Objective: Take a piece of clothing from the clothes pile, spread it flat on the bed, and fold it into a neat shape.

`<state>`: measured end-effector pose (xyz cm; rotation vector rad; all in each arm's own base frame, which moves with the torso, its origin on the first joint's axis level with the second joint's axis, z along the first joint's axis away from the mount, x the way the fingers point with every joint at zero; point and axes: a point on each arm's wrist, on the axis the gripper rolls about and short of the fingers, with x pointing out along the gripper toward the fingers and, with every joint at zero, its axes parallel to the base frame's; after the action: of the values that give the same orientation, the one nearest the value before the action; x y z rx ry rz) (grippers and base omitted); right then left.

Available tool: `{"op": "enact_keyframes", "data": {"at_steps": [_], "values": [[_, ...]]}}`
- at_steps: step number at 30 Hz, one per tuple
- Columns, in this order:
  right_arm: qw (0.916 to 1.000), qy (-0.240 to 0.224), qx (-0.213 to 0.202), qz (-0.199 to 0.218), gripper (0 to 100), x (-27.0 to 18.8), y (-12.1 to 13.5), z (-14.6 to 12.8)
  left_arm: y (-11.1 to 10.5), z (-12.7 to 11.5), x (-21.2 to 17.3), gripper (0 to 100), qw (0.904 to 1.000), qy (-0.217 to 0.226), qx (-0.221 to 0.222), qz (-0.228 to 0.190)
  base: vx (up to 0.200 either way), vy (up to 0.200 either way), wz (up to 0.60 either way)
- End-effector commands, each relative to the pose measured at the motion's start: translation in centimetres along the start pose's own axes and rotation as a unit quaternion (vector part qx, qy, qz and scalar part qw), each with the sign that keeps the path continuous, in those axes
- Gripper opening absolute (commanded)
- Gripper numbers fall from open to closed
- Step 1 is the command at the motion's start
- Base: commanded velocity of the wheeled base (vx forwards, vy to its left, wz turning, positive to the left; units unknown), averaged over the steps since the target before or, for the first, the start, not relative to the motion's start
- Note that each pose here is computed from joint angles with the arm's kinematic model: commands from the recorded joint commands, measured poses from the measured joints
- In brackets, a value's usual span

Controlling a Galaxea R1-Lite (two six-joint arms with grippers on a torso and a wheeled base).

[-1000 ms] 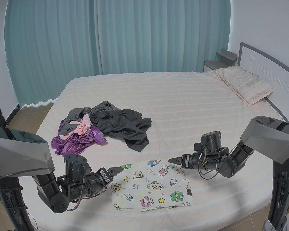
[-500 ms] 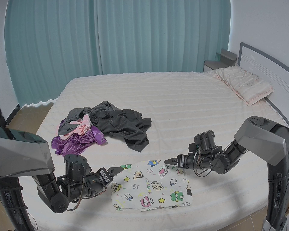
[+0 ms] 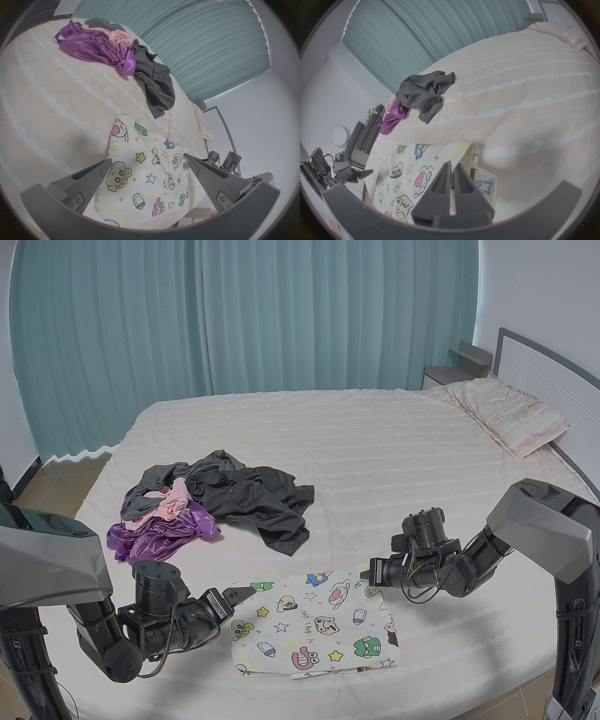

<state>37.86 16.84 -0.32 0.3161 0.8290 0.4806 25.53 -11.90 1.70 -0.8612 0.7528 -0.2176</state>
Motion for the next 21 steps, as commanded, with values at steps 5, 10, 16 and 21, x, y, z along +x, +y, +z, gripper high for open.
{"op": "enact_keyframes", "data": {"at_steps": [5, 10, 16, 21], "values": [[0.9994, -0.016, 0.006, -0.03, 0, -0.53, -0.52, 0.25, 0.02, 0.0, 0.02, 100, 1.0, -0.001, 0.001, 0.0, 0.0, 0.0, 0.0], [0.999, -0.018, 0.007, -0.039, 0, -0.85, -0.51, 0.14, 0.04, -0.01, 0.02, 100, 1.0, 0.0, 0.001, 0.001, 0.0, 0.0, 0.0], [0.9987, -0.031, 0.008, -0.041, 0, -0.85, -0.7, 0.27, 0.05, -0.03, 0.0, 100, 1.0, 0.0, 0.001, 0.001, 0.0, 0.0, 0.0], [0.9985, -0.031, 0.011, -0.043, 0, -0.87, -1.05, 0.23, 0.07, -0.03, 0.0, 100, 1.0, 0.0, 0.001, 0.002, 0.0, 0.0, 0.0]]}}
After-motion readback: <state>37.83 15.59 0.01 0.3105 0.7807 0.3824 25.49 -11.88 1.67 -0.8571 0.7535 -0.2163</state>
